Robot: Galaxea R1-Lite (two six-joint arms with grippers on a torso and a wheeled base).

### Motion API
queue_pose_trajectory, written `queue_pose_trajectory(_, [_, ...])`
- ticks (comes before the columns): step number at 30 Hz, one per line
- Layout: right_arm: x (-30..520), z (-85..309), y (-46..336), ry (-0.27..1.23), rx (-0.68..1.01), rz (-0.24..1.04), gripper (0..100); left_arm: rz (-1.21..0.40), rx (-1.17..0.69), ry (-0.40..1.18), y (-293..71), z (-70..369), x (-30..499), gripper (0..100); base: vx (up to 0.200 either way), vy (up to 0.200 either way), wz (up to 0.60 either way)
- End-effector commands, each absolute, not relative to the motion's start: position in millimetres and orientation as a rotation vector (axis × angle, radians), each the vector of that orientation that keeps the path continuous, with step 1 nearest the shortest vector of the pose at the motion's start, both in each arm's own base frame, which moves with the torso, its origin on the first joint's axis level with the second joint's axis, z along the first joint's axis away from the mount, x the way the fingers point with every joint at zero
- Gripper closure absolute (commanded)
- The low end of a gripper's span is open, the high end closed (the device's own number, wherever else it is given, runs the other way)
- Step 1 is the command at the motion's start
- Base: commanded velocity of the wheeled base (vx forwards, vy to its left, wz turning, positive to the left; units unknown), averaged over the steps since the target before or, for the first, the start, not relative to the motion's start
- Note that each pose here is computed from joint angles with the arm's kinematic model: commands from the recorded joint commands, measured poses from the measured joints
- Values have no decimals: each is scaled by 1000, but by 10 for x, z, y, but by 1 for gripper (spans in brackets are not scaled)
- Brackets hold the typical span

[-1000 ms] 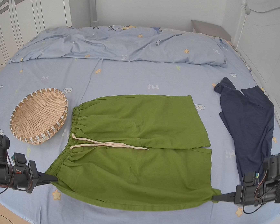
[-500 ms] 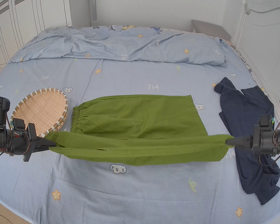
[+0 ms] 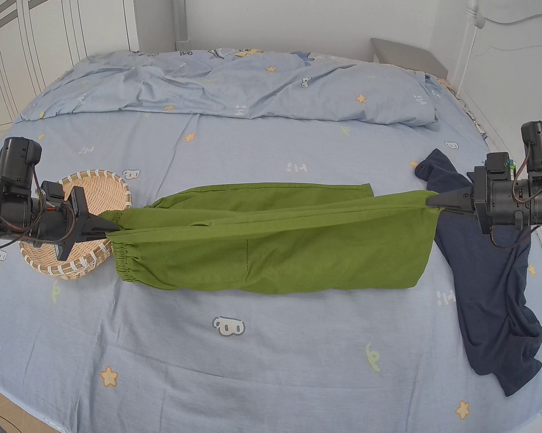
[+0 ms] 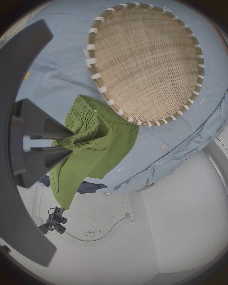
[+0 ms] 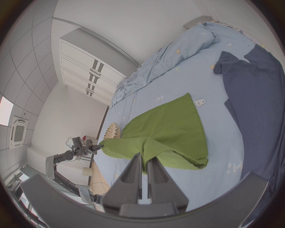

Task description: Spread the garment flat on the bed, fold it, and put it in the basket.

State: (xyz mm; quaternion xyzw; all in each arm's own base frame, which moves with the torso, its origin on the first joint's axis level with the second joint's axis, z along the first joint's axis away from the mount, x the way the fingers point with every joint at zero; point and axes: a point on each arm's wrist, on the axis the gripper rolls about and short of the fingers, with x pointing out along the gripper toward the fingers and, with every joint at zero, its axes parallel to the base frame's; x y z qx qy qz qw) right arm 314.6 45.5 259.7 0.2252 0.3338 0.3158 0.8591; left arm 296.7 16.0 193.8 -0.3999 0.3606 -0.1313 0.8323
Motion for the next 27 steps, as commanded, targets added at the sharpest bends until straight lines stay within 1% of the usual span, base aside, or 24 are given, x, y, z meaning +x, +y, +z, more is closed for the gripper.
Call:
queue_pose_trajectory(1, [3527,2492,480,729,466,658,100,-256,-830,778,118,1903,3314,100,0,0,0])
queue_pose_trajectory(6, [3632,2553,478,688,441,669,100,-262,-820,753,114,1961,3464,100,0,0,0])
queue_pose_trajectory(10, [3754,2595,501,652,426,681,100,-263,-819,751,123,1924,3589,100,0,0,0])
queue_pose_trajectory(17, [4003,2630,544,604,398,699,100,-263,-815,735,145,1933,3665,100,0,0,0])
queue_pose_trajectory(23, [4150,2626,539,599,400,695,100,-273,-806,711,146,1997,3755,100,0,0,0])
queue_pose_trajectory(27, [4220,2575,544,625,405,682,100,-274,-805,704,157,2025,3824,100,0,0,0])
